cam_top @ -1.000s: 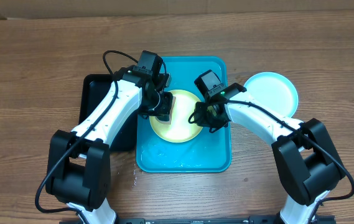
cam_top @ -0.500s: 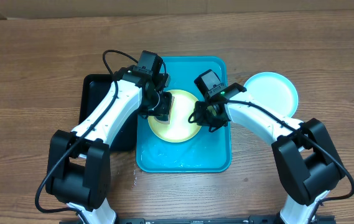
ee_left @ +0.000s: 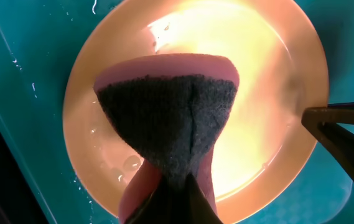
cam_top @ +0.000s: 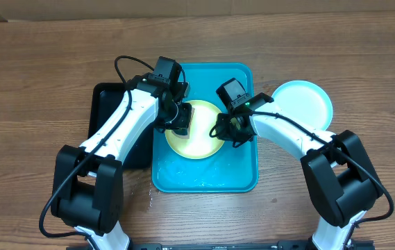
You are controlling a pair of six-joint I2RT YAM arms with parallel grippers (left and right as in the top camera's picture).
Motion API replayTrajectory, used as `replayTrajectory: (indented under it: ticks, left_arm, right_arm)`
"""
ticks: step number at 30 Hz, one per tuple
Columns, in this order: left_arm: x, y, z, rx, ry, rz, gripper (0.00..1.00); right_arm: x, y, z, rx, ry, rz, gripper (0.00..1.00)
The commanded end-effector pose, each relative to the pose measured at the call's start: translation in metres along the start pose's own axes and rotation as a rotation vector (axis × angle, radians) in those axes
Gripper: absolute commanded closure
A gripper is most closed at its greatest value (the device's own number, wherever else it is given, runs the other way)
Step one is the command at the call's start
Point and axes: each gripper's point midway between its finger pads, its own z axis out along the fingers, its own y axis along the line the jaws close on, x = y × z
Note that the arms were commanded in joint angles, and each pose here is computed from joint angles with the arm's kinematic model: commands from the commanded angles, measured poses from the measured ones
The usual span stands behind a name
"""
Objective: Clean dirty plates on tray and stack at the side
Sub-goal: 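Carry the sponge right and lower it onto the yellow plate, then scrub the yellow plate with the sponge in the left gripper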
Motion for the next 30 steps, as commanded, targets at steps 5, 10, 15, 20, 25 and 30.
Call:
replayTrajectory:
  ticks: [5,10,15,20,25,30]
  left_arm:
    - [-0.001,0.007,0.004,-0.037,0.004,-0.007,0.96]
    - [0.0,0.011,0.008,-0.059,0.012,-0.009,0.96]
    - [0.007,0.014,0.019,-0.066,0.055,-0.016,0.96]
    - [0.013,0.018,0.034,-0.076,0.1,-0.03,0.96]
    - [0.02,0.02,0.054,-0.073,0.152,-0.062,0.96]
    - [0.033,0.012,0.07,-0.016,0.225,-0.076,0.96]
  right_arm:
    - [-0.002,0.004,0.002,-0.005,-0.006,-0.006,0.96]
    - [-0.003,0.004,0.002,-0.005,-0.006,-0.006,0.96]
    - [-0.002,0.004,0.002,-0.005,-0.006,-0.006,0.96]
    - [-0.002,0.004,0.002,-0.005,-0.006,-0.006,0.96]
    - [-0.003,0.004,0.002,-0.005,-0.006,-0.006,0.96]
    - [-0.002,0.004,0.002,-0.005,-0.006,-0.006,0.96]
